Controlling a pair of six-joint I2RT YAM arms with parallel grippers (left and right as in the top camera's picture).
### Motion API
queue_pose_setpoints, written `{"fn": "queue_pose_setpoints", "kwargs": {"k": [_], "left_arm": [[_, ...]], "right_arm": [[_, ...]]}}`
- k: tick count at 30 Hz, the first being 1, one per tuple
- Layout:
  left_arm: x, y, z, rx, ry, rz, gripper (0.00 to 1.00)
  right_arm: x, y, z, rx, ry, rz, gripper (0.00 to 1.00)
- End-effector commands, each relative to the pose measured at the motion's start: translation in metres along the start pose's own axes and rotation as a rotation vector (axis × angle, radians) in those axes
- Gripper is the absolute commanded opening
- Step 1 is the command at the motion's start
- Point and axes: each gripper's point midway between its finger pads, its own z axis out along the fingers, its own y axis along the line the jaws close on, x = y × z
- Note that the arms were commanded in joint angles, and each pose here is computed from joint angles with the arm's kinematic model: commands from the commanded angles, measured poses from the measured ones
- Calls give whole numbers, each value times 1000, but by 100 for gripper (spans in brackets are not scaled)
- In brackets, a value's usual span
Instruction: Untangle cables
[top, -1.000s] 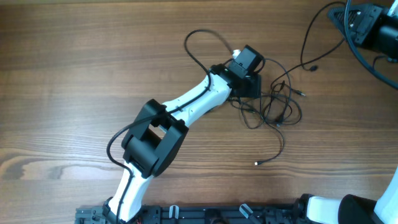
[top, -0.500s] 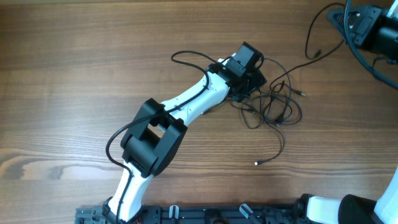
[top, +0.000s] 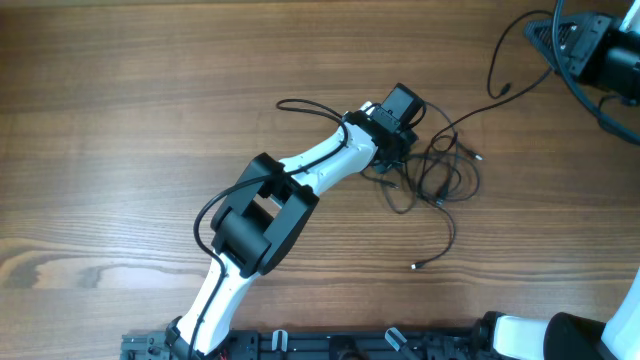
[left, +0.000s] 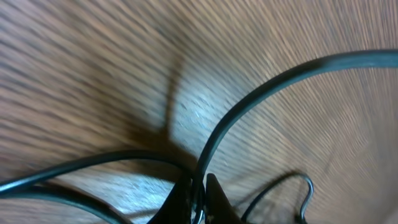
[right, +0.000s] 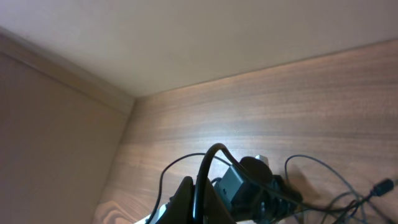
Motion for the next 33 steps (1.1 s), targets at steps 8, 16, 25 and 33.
{"fn": "queue_pose_setpoints", "kwargs": {"k": [8, 16, 25, 33], "left_arm": [[-107, 96, -19, -331, -65, 310, 4], [-158, 139, -39, -355, 31, 295, 4], [-162, 148, -43, -375, 43, 270, 10], [-162, 148, -43, -375, 43, 271, 9]], "right_arm": [[-66, 102, -61, -220, -373, -453, 4], [-147, 150, -159, -63, -977, -612, 4], [-199, 100, -288, 369, -1708, -298, 4], [-211, 53, -299, 836, -1742, -404, 4]]}}
